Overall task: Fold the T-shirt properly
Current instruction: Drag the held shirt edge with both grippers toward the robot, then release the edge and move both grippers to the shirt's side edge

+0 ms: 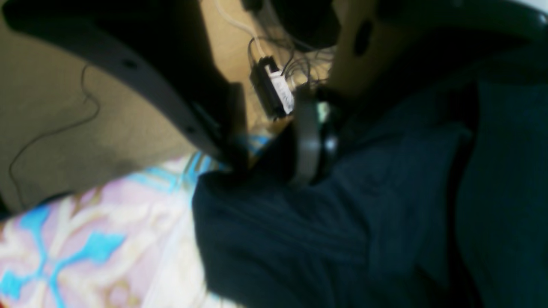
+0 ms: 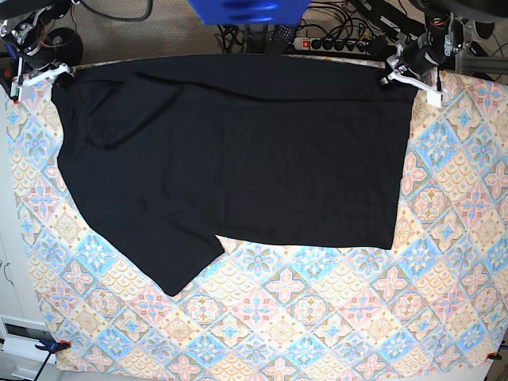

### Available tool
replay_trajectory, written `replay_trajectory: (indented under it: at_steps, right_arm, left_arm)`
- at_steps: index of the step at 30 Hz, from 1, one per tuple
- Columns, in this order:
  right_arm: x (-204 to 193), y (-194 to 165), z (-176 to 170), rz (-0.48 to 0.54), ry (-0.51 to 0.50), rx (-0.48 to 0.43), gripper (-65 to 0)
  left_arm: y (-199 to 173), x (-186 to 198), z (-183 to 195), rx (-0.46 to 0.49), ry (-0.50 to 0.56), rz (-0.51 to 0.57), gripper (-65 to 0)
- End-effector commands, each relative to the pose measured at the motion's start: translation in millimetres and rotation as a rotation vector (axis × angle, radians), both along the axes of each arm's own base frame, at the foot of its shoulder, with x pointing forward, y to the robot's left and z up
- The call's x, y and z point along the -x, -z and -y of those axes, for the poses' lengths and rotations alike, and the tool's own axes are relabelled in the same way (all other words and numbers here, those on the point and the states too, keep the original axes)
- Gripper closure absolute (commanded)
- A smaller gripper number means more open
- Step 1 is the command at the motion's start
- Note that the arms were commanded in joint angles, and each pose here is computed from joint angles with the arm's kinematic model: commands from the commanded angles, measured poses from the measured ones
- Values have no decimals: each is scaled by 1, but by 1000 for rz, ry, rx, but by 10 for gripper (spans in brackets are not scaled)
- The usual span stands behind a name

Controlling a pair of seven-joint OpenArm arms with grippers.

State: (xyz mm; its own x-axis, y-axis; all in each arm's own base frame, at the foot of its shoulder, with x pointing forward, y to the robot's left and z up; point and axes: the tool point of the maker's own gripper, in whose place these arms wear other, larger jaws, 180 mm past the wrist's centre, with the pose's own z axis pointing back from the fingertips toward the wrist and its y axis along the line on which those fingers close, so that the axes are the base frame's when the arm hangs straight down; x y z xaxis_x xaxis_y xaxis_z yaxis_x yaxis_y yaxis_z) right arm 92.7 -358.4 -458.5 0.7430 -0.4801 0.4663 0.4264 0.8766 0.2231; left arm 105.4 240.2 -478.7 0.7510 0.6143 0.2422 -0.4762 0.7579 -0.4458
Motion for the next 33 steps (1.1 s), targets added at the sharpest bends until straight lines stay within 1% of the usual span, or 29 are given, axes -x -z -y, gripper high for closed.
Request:
replay_trajectory:
  at_steps: [1,3,5,7,9,14,18,21,24,30,33]
  right_arm:
    - [-4,-12,13,27,5,41,-201]
    - [-4,-12,15,29,11,43,-207]
    - [1,-15,21,34,36,54,-210]
    - [2,-16,23,36,44,56,-210]
    - [-1,-21,26,47,41,72,-208]
    - [-9,-38,32,76,27,124,-207]
    - [-5,-59,48,102,59,192,-210]
    - [-2,-67,53,117,84,215,-210]
    - [-1,-71,56,123,96,227,-210]
    - [-9,-89,60,149,73,281,-210]
    - [-18,-104,60,169,44,325,-210]
  left_arm:
    - [2,13,-8,-30,18,-56,-94]
    - [-2,12,-5,-24,34,-54,-163]
    - [-8,15,-10,-32,33,-57,-222]
    - [-15,10,-16,-44,23,-36,-265]
    - [-18,8,-21,-54,12,-27,-289]
    - [-43,-13,-24,-86,28,59,-291]
    - [-63,-25,-33,-124,24,119,-291]
    - [-77,-34,-38,-149,22,161,-291]
    - [-88,-50,-35,-156,33,211,-291]
    - [-101,-76,-38,-168,30,280,-291]
    - [-114,-93,-51,-193,-2,332,-291]
